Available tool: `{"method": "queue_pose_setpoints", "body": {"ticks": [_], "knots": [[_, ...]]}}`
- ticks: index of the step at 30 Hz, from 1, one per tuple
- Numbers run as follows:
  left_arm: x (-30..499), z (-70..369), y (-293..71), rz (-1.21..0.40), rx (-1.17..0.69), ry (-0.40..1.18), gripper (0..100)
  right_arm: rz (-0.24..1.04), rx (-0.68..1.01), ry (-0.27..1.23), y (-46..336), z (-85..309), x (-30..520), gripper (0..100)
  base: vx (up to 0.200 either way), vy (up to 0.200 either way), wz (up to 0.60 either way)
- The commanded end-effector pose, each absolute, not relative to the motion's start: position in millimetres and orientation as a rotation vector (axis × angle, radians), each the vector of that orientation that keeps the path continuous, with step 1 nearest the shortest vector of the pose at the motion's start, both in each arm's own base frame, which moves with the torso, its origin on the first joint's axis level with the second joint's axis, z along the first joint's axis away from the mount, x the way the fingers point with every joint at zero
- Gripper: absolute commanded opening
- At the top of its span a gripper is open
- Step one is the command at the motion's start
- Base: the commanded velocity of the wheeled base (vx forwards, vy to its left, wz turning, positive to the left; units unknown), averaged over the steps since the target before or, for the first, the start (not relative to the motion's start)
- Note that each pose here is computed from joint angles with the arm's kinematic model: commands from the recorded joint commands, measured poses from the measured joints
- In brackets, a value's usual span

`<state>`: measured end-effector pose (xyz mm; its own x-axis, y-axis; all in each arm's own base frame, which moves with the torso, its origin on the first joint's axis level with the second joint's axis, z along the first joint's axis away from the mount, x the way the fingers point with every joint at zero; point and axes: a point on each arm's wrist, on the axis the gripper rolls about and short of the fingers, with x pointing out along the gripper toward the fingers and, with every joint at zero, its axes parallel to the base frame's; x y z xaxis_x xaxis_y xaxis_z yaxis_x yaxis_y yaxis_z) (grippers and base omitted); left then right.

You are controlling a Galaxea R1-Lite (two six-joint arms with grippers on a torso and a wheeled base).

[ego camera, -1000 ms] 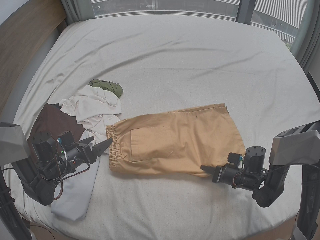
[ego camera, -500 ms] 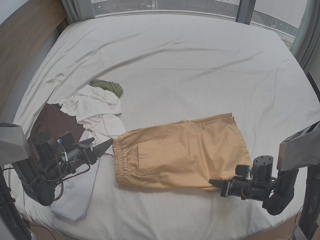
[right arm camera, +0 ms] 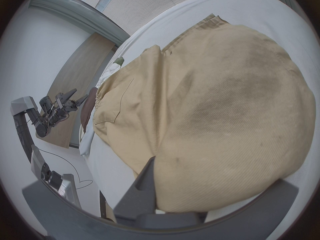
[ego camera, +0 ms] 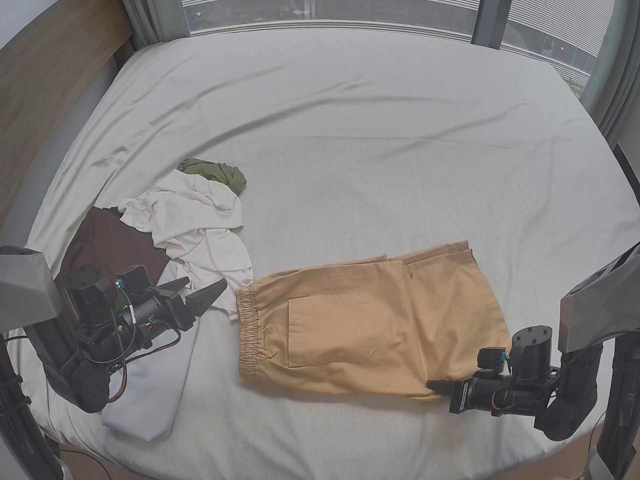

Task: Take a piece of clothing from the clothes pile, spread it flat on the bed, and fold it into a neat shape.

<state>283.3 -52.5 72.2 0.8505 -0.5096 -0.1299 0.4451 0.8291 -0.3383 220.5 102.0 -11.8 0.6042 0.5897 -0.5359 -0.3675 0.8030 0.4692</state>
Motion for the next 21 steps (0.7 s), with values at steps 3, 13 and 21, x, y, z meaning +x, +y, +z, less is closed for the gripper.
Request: {"method": "queue_pose_setpoints", "body": {"ticks": [3, 13, 21], "knots": [[283.1, 72.0, -52.7, -0.511, -0.305, 0.220, 100, 0.551, 0.317, 0.733, 104.8, -13.3, 220.1, 0, 0.000, 0.000, 0.00], [283.2, 73.1, -52.7, -0.512, -0.304, 0.216, 100, 0.572, 0.308, 0.678, 114.9, 3.4, 211.7, 100, 0.000, 0.000, 0.00], [283.0, 74.2, -52.7, -0.513, -0.304, 0.211, 100, 0.607, 0.322, 0.652, 107.9, 29.8, 183.2, 100, 0.000, 0.000, 0.00]]}}
